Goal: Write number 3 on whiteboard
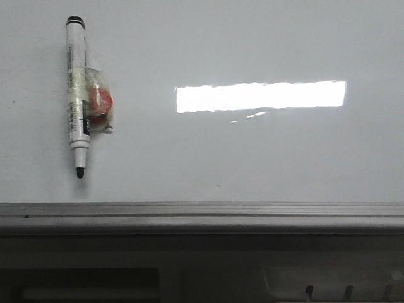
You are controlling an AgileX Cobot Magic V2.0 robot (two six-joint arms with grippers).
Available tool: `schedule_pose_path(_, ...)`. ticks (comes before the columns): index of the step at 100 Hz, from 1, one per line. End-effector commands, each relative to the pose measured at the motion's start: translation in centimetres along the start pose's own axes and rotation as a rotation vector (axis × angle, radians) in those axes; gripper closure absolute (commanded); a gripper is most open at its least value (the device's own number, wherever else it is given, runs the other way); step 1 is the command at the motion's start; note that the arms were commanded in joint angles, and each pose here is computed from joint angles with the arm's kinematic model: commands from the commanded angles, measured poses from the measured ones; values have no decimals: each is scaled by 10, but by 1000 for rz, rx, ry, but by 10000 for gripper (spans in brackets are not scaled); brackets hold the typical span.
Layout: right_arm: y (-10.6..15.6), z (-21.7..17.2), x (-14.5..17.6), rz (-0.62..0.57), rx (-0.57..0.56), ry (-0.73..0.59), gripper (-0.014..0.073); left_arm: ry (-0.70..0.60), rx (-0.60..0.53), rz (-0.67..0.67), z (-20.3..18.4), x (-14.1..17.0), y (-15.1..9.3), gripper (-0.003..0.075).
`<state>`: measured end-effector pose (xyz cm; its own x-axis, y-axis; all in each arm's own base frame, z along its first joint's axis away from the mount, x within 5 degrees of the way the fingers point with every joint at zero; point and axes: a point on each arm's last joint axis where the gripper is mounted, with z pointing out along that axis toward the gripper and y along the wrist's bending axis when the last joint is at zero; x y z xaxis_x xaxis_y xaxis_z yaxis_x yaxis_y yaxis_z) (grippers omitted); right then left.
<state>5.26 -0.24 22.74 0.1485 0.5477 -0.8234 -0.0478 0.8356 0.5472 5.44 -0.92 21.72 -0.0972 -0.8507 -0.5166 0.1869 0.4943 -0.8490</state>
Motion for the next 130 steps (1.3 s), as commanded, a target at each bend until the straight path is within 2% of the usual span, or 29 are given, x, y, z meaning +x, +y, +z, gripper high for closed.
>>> schedule_pose_path(1,23,-2,-30,-64,-44,-30,657,14,62,125,-2,-8,-21,741)
schedule_pose_path(15,46,3,-51,-343,-41,182,655,212,36,467,10,-14,-54,737)
schedule_pose_path(21,56,6,-62,-415,-57,249,643,324,-8,578,21,-19,-67,708)
schedule_pose_path(27,63,13,-69,-443,-63,316,607,424,-55,653,33,-22,-76,622)
schedule_pose_path(40,72,28,-75,-429,-65,435,422,643,-108,705,66,-23,-91,374)
schedule_pose_path(45,74,33,-76,-415,-69,460,349,717,-103,702,78,-21,-93,332)
schedule_pose_path(54,76,38,-74,-384,-85,494,275,829,-49,677,98,-13,-98,336)
schedule_pose_path(71,78,37,-71,-381,-122,518,281,929,30,540,124,7,-104,336)
schedule_pose_path(91,80,36,-70,-382,-144,527,281,1064,44,544,139,41,-99,336)
schedule_pose_path(116,80,36,-70,-381,-144,526,281,1061,3,557,155,62,-90,343)
schedule_pose_path(130,82,36,-71,-349,-158,517,281,1074,-29,557,162,68,-82,437)
